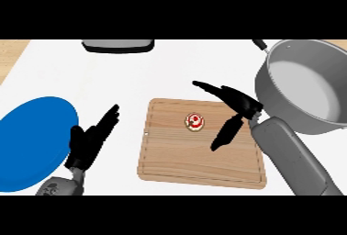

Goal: Pick the cupcake from the cutting board and place it in the pot

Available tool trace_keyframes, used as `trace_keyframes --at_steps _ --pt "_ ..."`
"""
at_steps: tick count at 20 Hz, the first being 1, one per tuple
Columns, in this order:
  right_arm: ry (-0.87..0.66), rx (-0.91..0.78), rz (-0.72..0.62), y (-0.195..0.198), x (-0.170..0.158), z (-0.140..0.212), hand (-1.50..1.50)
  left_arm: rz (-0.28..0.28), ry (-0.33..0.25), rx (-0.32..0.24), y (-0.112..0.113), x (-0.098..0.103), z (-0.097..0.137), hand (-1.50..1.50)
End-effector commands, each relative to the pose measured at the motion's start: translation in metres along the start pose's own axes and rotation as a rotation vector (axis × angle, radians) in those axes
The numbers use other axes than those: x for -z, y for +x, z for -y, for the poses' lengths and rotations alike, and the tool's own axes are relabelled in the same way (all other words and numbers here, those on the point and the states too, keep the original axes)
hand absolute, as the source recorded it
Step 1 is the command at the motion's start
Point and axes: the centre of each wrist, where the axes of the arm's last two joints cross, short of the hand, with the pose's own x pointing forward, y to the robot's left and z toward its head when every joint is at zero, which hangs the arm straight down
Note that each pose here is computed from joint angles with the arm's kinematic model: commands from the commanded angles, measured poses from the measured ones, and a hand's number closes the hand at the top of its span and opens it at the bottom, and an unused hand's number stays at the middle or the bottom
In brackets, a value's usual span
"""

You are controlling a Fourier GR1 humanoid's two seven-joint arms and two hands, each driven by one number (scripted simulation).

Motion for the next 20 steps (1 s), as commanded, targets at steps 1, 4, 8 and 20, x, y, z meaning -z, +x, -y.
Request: trace_keyframes --at_steps 1,4,8,20 --pt "0.049 0.069 0.038 -0.017 -0.013 0.004 -1.5 -0.016 0.0 0.008 0.003 0.009 -0.004 0.0" --pt "0.055 0.184 0.084 -0.031 -0.002 0.003 -1.5 -0.026 -0.005 0.011 0.013 0.0 -0.013 0.0" --pt "0.075 0.279 0.107 -0.036 0.011 -0.001 -1.5 -0.012 -0.006 -0.013 -0.007 0.0 0.013 0.0" --pt "0.123 0.445 0.074 -0.068 0.041 -0.042 -1.5 -0.011 -0.023 -0.001 0.022 0.014 -0.003 0.0"
